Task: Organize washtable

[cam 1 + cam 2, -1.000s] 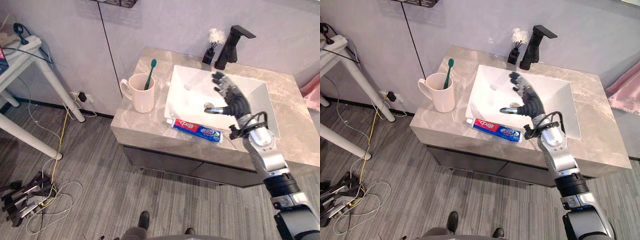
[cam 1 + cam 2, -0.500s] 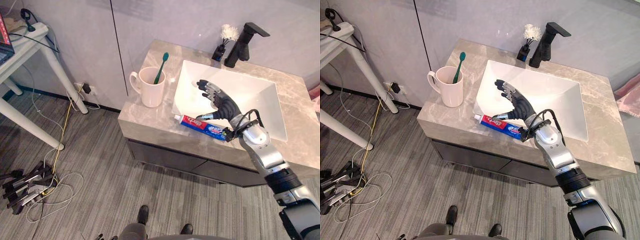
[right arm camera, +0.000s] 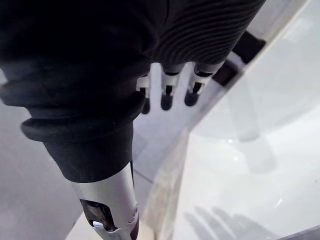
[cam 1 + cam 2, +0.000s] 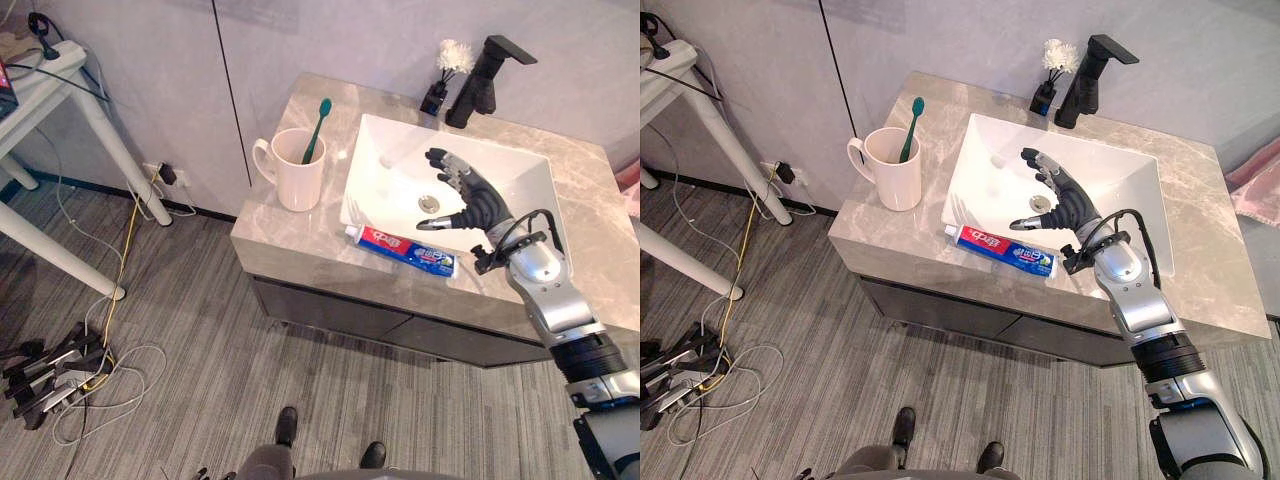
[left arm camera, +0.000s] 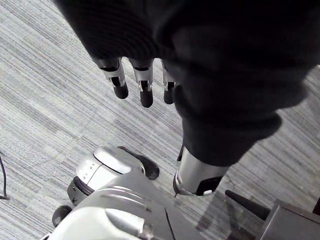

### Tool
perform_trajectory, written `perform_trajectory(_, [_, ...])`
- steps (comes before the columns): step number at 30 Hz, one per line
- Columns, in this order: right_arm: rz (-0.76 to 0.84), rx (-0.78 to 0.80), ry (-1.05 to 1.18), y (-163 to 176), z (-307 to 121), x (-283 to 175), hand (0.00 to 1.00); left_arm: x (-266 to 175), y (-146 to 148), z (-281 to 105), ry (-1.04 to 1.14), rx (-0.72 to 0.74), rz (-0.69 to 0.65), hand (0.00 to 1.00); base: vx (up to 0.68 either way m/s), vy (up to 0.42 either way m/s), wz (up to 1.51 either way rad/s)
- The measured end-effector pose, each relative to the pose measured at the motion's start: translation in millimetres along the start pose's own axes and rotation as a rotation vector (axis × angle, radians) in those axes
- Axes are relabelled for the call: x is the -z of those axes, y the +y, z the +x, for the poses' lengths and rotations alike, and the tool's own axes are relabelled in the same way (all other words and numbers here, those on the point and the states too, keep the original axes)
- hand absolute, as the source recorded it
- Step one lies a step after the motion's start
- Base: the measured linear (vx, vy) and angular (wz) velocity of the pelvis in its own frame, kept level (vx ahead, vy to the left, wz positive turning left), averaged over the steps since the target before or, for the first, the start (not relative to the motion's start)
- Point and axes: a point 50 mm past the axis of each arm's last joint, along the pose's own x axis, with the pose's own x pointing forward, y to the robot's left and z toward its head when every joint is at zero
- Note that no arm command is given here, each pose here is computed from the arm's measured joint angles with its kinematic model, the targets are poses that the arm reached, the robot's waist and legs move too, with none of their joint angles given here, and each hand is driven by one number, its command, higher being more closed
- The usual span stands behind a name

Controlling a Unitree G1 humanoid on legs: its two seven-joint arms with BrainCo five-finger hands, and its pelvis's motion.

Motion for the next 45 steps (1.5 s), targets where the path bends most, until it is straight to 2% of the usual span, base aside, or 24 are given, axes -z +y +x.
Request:
perform_trajectory(13, [0.010, -0.026, 0.043, 6.3, -10.3, 10.8, 0.00, -0.6, -0.8, 0.1, 0.000, 0.020, 0.015, 0.00, 0.01, -0.001, 0.00])
perform_trajectory(40, [-0.110, -0.125, 0.170, 14.0, -36.1, 34.4, 0.00, -5.1, -1.3, 0.6, -0.017, 0.042, 0.070, 0.00, 0.00, 0.000, -0.01])
perform_trajectory(45, [-0.140, -0.157, 0.177, 14.6, -37.6, 34.3, 0.00, -6.3, 1.6, 0.5, -0.021, 0.034, 0.048, 0.00, 0.01, -0.001, 0.02])
